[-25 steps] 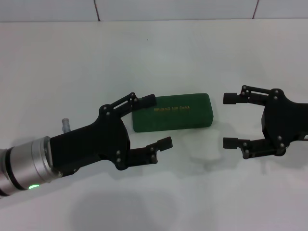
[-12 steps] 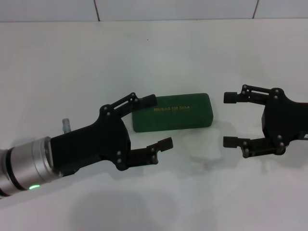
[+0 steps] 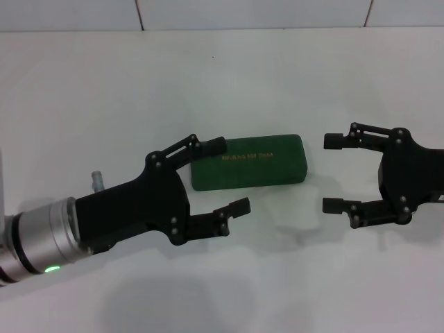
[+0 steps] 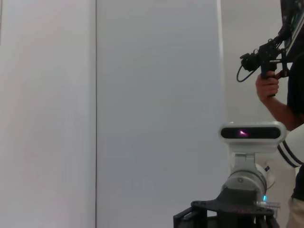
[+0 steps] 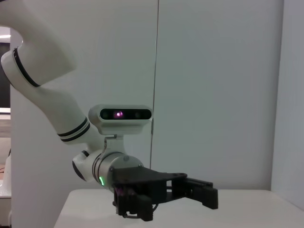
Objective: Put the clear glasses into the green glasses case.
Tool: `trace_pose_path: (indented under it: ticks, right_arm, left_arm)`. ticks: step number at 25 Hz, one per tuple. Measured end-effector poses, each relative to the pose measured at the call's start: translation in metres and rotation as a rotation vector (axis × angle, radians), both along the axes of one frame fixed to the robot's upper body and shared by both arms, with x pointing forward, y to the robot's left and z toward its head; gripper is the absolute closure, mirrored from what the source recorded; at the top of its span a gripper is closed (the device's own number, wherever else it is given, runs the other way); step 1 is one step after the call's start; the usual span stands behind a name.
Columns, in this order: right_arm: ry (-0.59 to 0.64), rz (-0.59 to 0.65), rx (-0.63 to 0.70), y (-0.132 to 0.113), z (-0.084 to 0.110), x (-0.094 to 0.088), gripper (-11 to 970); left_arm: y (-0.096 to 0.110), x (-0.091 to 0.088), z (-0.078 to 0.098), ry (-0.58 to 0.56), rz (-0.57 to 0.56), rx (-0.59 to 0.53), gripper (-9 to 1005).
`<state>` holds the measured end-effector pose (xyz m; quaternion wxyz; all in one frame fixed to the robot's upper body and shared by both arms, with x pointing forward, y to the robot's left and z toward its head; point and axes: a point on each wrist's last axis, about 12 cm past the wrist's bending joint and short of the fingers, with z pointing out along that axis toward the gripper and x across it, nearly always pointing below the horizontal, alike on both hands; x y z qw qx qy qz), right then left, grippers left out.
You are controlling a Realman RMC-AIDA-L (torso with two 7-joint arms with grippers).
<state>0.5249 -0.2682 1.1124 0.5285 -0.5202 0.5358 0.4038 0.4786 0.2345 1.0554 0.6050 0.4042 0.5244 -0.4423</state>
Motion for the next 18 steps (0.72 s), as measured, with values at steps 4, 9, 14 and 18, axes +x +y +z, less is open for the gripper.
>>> trace_pose_path:
  ticks: [4,9,14,18]
  right_arm:
    - [0.000,-0.001,-0.001,-0.0004,0.0000,0.0001,80]
    - [-0.008,0.000,-0.005,-0.0006,0.0006,0.0005,80]
    - [-0.030,-0.004,-0.011,0.0000,0.0004,0.0019,80]
    - [-0.033,-0.005,-0.013,0.0011,0.0008,0.0034,80]
  left_arm:
    - [-0.0014,0.0006,0.0001,0.000,-0.001,-0.001,108]
    - [-0.0023,0.0001,-0.0002,0.002,0.001,-0.007,108]
    - [-0.0013,-0.0013,-0.0010,0.005,0.008,-0.009,108]
    - [-0.0002,-0.0011,-0.0012,-0.003,0.013,-0.003,108]
